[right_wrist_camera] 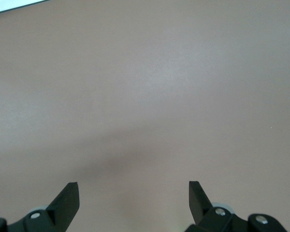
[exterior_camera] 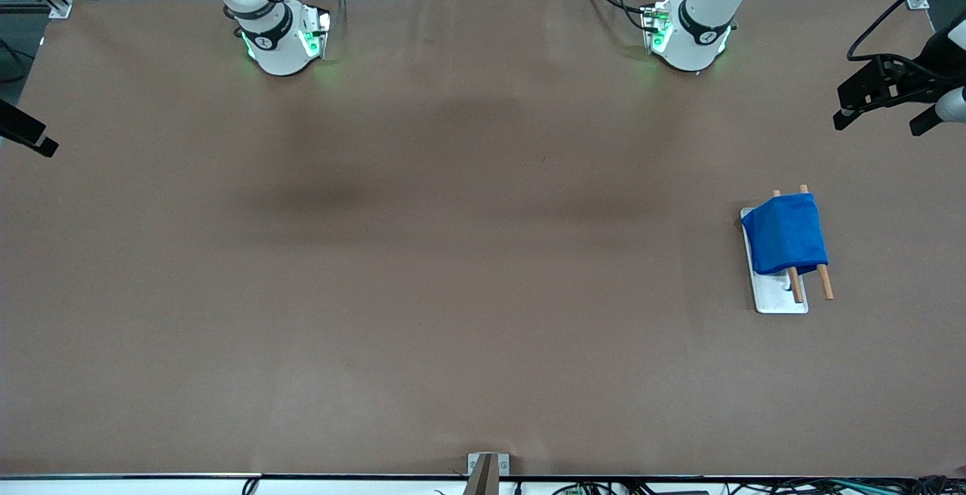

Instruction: Right arm passes towel to left arm to hang

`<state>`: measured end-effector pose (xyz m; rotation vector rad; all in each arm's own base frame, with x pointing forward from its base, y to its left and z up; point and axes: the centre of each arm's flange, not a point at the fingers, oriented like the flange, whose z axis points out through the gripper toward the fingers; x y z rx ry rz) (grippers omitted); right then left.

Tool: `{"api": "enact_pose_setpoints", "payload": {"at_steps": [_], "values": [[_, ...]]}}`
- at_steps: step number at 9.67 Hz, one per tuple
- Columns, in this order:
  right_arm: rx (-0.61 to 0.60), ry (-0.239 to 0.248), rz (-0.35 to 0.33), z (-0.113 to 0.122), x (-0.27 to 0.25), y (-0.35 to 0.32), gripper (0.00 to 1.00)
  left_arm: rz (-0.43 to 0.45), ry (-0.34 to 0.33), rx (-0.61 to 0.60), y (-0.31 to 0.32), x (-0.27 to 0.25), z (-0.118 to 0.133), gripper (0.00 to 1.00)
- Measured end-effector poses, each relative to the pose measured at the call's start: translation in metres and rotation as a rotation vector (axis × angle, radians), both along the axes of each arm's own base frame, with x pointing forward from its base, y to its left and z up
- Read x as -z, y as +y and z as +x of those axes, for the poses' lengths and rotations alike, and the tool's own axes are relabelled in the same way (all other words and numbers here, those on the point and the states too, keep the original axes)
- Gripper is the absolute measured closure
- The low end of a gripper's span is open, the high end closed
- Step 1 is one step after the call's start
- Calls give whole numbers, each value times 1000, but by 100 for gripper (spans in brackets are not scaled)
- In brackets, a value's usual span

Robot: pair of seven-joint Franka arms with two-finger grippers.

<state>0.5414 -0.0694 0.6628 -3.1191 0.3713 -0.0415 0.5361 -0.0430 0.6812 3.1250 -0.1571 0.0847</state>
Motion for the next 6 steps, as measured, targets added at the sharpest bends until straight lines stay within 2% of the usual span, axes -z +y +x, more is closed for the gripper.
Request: {"api": "enact_pose_setpoints", "payload": {"at_steps": [6], "values": [[0,-1,0,0,0,0,0,-32,4,-10,2,11,4,0]]}}
